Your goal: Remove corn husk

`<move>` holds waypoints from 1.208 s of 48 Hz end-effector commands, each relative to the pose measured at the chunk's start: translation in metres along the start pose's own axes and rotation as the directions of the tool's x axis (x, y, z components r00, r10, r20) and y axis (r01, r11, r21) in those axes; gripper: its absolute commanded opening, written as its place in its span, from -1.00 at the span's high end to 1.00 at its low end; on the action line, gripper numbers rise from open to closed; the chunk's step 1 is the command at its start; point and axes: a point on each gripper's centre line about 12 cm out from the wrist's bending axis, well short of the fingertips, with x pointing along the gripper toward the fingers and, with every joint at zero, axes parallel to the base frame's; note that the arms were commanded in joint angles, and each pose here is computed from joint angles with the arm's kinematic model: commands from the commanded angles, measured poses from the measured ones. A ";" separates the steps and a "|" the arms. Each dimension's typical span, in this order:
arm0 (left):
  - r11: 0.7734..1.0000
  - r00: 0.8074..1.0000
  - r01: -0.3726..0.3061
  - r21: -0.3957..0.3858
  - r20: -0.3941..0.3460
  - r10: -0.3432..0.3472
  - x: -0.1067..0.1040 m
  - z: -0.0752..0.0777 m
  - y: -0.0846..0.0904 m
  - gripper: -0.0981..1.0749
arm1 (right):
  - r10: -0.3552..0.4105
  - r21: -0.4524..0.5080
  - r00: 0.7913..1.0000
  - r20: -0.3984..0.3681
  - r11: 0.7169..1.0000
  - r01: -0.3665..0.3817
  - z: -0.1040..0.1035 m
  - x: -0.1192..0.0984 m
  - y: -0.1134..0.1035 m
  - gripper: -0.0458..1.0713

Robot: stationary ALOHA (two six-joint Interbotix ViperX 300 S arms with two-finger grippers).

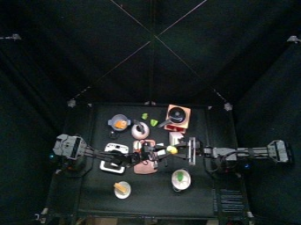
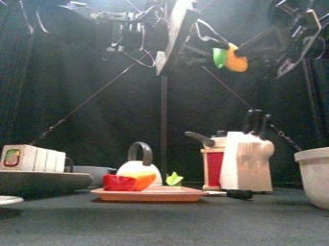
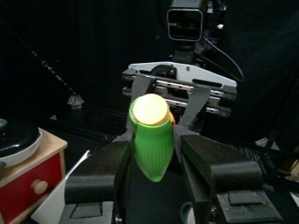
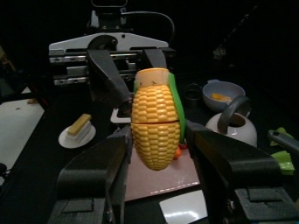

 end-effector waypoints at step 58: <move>1.000 1.000 0.001 -0.013 0.015 -0.001 -0.016 0.016 0.003 -0.32 | -0.002 0.005 0.999 0.043 1.000 0.002 0.009 -0.005 0.000 0.03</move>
